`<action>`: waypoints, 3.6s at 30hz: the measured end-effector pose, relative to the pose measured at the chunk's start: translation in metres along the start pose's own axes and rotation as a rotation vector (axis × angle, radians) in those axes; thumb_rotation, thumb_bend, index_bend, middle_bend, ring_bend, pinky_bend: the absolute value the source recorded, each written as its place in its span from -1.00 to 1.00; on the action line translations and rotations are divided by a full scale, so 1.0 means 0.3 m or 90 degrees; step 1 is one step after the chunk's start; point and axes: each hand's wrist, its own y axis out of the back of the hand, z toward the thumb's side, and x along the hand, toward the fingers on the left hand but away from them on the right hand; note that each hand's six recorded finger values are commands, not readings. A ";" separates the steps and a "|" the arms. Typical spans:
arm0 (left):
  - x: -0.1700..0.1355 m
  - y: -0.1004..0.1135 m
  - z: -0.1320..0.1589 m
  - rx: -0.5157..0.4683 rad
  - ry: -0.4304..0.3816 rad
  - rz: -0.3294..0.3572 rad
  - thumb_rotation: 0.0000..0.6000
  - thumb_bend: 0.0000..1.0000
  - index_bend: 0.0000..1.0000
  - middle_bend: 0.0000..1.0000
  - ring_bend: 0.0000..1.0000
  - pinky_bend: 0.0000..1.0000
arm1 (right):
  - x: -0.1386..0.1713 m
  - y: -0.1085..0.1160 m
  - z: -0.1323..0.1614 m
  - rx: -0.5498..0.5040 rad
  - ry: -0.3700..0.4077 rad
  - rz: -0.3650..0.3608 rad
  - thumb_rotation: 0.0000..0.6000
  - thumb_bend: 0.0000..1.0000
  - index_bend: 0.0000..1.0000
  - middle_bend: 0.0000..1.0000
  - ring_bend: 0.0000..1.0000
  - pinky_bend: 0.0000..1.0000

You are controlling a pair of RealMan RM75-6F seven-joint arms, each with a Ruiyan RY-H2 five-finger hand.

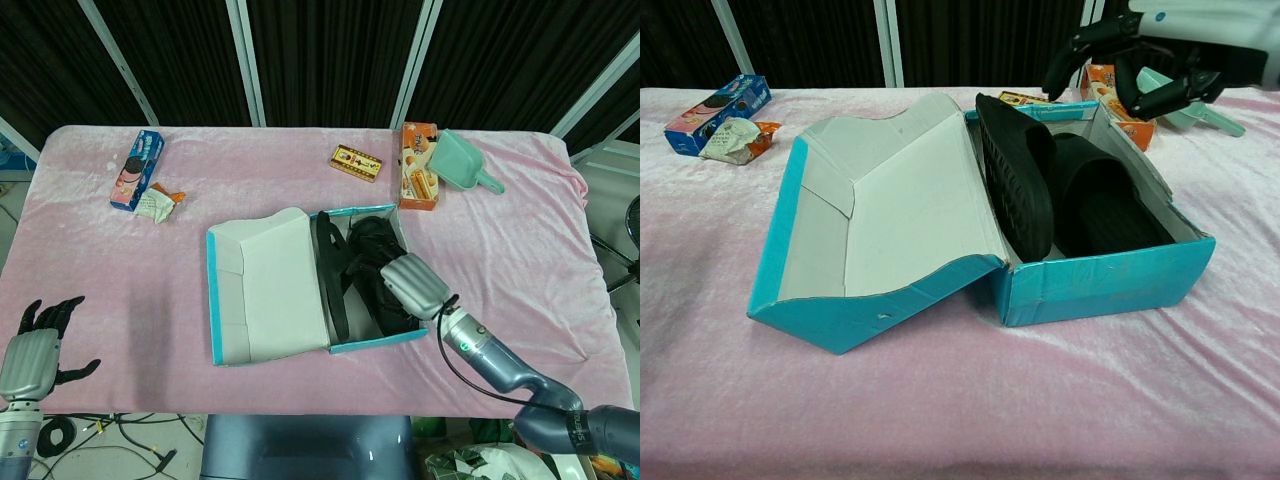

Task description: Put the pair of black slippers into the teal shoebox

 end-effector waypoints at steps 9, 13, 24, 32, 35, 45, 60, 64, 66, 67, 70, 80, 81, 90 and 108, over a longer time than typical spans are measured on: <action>-0.002 -0.009 -0.016 -0.005 0.006 -0.003 1.00 -1.00 -0.74 -0.65 -0.67 -1.00 | -0.081 -0.019 0.060 0.023 0.013 0.020 1.00 0.88 -0.35 -0.46 -0.94 -0.95; -0.001 -0.014 -0.019 -0.007 0.006 -0.005 1.00 -1.00 -0.74 -0.65 -0.67 -1.00 | -0.112 -0.020 0.074 0.033 0.010 0.026 1.00 0.88 -0.35 -0.46 -0.94 -0.95; 0.002 -0.020 -0.025 -0.009 0.006 -0.006 1.00 -1.00 -0.74 -0.65 -0.67 -1.00 | -0.140 -0.075 0.056 0.035 -0.013 0.048 1.00 0.87 -0.35 -0.46 -0.94 -0.95; -0.004 -0.020 -0.029 -0.010 0.009 -0.006 1.00 -1.00 -0.74 -0.65 -0.67 -1.00 | -0.157 -0.103 0.047 0.050 -0.019 0.060 1.00 0.87 -0.35 -0.46 -0.94 -0.95; -0.004 -0.024 -0.031 -0.009 0.010 -0.009 1.00 -1.00 -0.74 -0.65 -0.67 -1.00 | -0.152 -0.117 0.042 0.054 -0.021 0.066 1.00 0.87 -0.35 -0.46 -0.94 -0.95; -0.001 -0.019 -0.024 -0.007 0.007 -0.007 1.00 -1.00 -0.74 -0.65 -0.67 -1.00 | -0.139 -0.142 0.018 0.059 -0.028 0.072 1.00 0.87 -0.35 -0.45 -0.94 -0.95; 0.000 -0.019 -0.021 -0.005 0.006 -0.008 1.00 -1.00 -0.74 -0.65 -0.67 -1.00 | -0.125 -0.182 -0.013 0.070 -0.028 0.070 1.00 0.87 -0.35 -0.44 -0.94 -0.95; 0.001 -0.022 -0.020 -0.005 0.006 -0.010 1.00 -1.00 -0.74 -0.65 -0.67 -1.00 | -0.115 -0.188 -0.008 0.080 -0.023 0.072 1.00 0.87 -0.35 -0.44 -0.94 -0.95; 0.002 -0.023 -0.019 -0.006 0.005 -0.010 1.00 -1.00 -0.74 -0.65 -0.67 -1.00 | -0.107 -0.198 -0.007 0.086 -0.022 0.076 1.00 0.87 -0.35 -0.44 -0.94 -0.95; 0.003 -0.023 -0.018 -0.006 0.004 -0.010 1.00 -1.00 -0.74 -0.65 -0.67 -1.00 | -0.104 -0.203 -0.007 0.089 -0.021 0.078 1.00 0.87 -0.35 -0.44 -0.94 -0.95; 0.004 -0.022 -0.018 -0.006 0.002 -0.009 1.00 -1.00 -0.74 -0.65 -0.67 -1.00 | -0.099 -0.219 -0.005 0.096 -0.019 0.080 1.00 0.87 -0.35 -0.44 -0.94 -0.95; 0.002 -0.023 -0.024 -0.009 0.003 -0.009 1.00 -1.00 -0.74 -0.65 -0.67 -1.00 | -0.068 -0.248 -0.004 0.118 -0.013 0.069 1.00 0.85 -0.35 -0.44 -0.94 -0.95; 0.002 -0.024 -0.023 -0.009 0.002 -0.008 1.00 -1.00 -0.74 -0.65 -0.67 -1.00 | -0.065 -0.251 -0.003 0.120 -0.012 0.068 1.00 0.84 -0.35 -0.44 -0.94 -0.95; 0.002 -0.023 -0.023 -0.010 0.001 -0.007 1.00 -1.00 -0.74 -0.65 -0.67 -1.00 | -0.036 -0.269 0.008 0.145 -0.001 0.058 1.00 0.82 -0.35 -0.44 -0.94 -0.95; 0.002 -0.025 -0.022 -0.013 -0.003 -0.007 1.00 -1.00 -0.74 -0.65 -0.67 -1.00 | 0.006 -0.230 0.049 0.185 0.014 0.050 1.00 0.24 -0.58 -0.63 -1.00 -0.95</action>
